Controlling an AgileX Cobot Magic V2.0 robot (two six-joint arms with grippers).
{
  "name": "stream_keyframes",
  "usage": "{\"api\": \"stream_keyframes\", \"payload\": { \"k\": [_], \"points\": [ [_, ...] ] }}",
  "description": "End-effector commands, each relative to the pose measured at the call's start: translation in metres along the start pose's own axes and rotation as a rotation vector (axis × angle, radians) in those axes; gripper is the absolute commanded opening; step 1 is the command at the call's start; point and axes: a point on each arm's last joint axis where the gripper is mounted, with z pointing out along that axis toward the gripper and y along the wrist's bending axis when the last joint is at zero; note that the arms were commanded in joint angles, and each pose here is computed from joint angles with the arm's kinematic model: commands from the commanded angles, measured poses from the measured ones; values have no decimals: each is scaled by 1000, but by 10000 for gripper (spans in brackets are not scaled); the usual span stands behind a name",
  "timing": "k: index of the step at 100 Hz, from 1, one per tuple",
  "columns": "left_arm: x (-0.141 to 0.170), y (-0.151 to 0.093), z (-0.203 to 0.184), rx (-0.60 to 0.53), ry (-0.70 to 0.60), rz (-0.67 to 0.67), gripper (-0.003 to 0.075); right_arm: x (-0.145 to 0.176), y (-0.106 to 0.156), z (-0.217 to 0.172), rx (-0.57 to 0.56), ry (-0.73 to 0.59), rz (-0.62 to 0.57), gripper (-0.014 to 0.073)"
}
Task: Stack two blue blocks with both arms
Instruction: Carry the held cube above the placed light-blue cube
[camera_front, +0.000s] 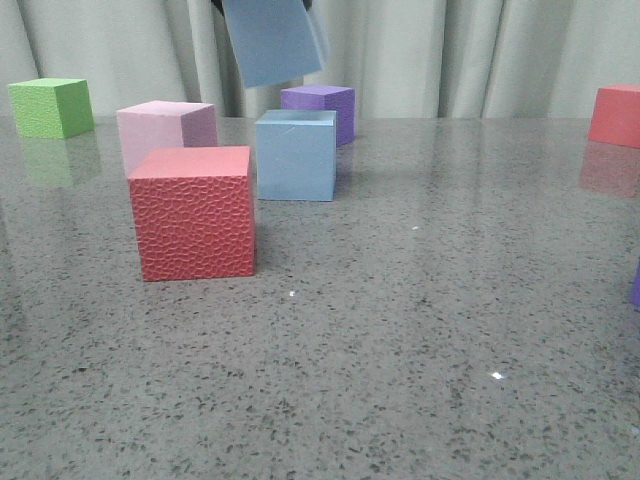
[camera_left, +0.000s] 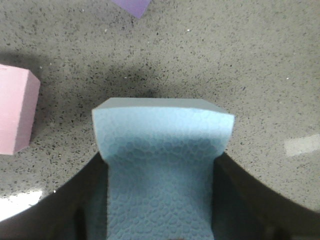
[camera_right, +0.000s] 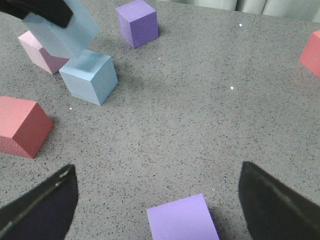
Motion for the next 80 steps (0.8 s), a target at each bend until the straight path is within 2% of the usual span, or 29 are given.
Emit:
{"api": "stream_keyframes", "payload": {
  "k": [1,80],
  "points": [
    [2,-9,-25,50,-35,5,102,-12,1,-6,-8,-91,-18,644],
    [4,-12,-22,48,-28,20,109,-12,1,-6,-8,-91,-18,644]
  ]
}}
